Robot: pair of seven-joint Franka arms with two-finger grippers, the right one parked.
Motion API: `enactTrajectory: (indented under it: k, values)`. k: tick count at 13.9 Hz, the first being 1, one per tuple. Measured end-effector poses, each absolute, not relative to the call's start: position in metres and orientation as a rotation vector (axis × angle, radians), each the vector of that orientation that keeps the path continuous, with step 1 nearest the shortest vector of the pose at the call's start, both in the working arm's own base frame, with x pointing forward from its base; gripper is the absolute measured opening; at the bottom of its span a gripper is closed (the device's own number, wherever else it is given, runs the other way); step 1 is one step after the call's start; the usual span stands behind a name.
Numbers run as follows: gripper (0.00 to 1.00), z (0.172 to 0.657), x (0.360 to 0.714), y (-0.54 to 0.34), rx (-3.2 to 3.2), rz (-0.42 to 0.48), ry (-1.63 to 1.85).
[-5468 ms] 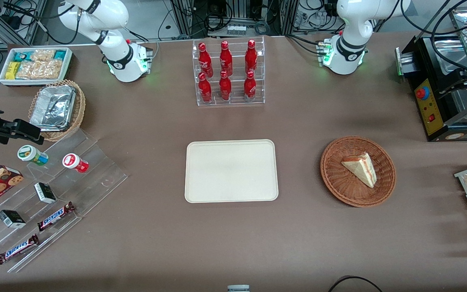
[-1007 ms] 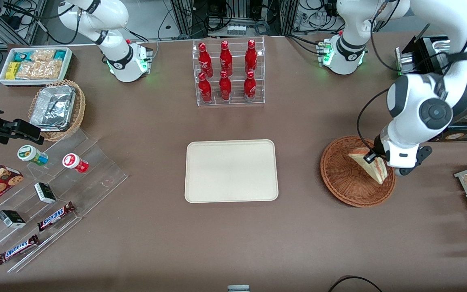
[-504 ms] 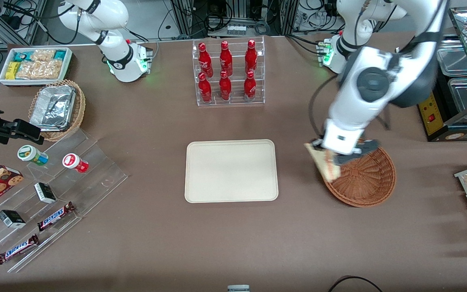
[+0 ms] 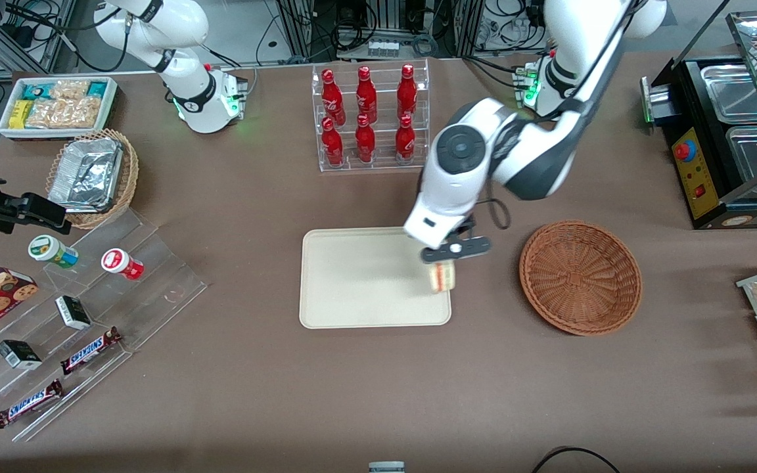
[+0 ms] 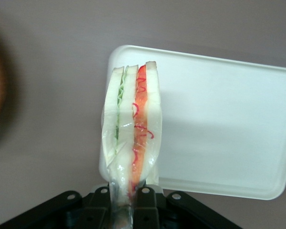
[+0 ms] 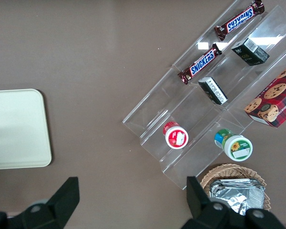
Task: Place sandwich from basket to tray
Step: 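Lift the sandwich and carry it over the white tray, then lower the sandwich onto the tray and open the left gripper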
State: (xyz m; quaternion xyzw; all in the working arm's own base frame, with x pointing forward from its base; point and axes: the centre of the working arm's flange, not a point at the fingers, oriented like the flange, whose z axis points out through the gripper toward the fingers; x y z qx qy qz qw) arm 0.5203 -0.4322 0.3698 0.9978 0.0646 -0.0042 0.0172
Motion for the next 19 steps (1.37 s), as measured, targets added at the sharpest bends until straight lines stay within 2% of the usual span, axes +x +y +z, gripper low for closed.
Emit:
enactTrajectory:
  k: [4, 7, 10, 17, 18, 19]
  values:
    - [0.15, 0.322, 0.496, -0.488, 3.111, 0.024, 0.048]
    - [0.15, 0.297, 0.495, -0.511, 3.098, 0.075, -0.023]
    - [0.15, 0.272, 0.486, -0.527, 3.092, 0.070, -0.067]
    - [0.15, 0.237, 0.500, -0.531, 3.132, 0.119, -0.013]
    - [0.19, 0.235, 0.502, -0.532, 3.130, 0.121, -0.007]
    - [0.30, 0.236, 0.503, -0.533, 3.127, 0.125, -0.005]
